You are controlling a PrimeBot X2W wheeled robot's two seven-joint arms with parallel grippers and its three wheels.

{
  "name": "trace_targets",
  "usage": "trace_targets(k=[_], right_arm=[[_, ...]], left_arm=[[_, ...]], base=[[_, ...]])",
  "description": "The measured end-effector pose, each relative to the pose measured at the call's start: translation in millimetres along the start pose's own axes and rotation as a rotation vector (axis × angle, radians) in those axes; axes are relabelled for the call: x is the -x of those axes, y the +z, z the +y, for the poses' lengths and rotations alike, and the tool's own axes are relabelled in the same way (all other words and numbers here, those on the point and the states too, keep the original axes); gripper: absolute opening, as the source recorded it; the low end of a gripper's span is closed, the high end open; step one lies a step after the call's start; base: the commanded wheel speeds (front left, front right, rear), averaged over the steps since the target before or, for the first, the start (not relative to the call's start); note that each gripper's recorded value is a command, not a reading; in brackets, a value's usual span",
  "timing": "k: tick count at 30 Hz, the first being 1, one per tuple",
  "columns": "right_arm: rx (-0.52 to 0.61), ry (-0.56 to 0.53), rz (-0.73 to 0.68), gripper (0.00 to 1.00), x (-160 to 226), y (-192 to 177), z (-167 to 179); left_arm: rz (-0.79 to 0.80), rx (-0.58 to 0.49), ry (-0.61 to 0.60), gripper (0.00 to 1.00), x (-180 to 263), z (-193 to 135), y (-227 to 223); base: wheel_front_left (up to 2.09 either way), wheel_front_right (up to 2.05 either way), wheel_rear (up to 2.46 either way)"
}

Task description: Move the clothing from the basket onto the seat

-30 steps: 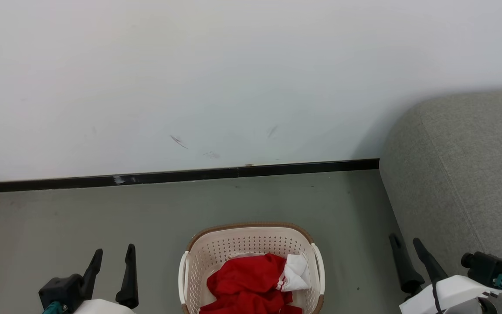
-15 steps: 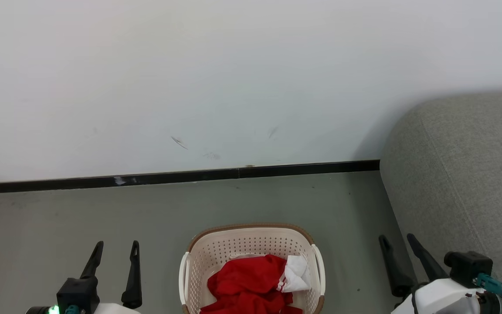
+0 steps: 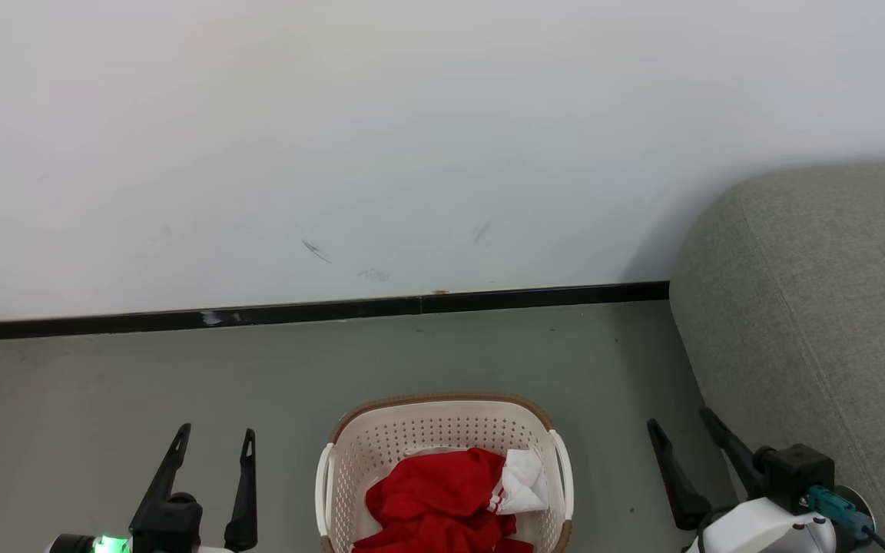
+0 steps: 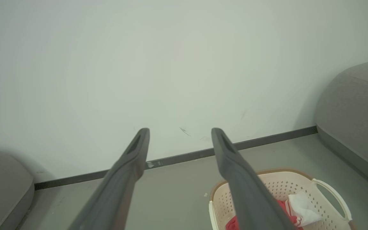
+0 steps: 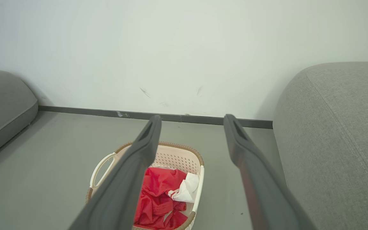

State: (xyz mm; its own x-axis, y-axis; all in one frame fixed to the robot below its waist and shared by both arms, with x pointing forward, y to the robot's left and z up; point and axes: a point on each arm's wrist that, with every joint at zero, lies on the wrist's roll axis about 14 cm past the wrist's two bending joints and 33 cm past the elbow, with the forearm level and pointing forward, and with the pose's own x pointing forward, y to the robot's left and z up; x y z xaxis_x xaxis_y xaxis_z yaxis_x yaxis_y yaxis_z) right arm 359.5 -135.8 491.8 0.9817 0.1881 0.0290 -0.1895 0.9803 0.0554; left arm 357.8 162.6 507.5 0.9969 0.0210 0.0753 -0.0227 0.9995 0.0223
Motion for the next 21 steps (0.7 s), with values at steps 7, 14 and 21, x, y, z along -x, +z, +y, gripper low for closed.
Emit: trace_targets(k=[7, 14, 21], right_arm=[[-0.002, 0.002, 0.001, 1.0, -0.3, -0.5, 0.6], [-0.008, 0.001, 0.003, 1.0, -0.6, -1.2, 0.6], [-0.011, 0.0, 0.006, 1.0, -1.5, -2.3, 0.4]], left_arm=[[0.007, -0.001, 0.003, 1.0, 0.1, 0.8, -2.3], [0.02, -0.003, 0.009, 1.0, 0.3, 2.7, -6.3], [0.03, -0.003, 0.014, 1.0, -0.5, 4.7, -9.7]], base=[[0.0, 0.0, 0.0], [0.0, 0.0, 0.0], [0.0, 0.0, 0.0]])
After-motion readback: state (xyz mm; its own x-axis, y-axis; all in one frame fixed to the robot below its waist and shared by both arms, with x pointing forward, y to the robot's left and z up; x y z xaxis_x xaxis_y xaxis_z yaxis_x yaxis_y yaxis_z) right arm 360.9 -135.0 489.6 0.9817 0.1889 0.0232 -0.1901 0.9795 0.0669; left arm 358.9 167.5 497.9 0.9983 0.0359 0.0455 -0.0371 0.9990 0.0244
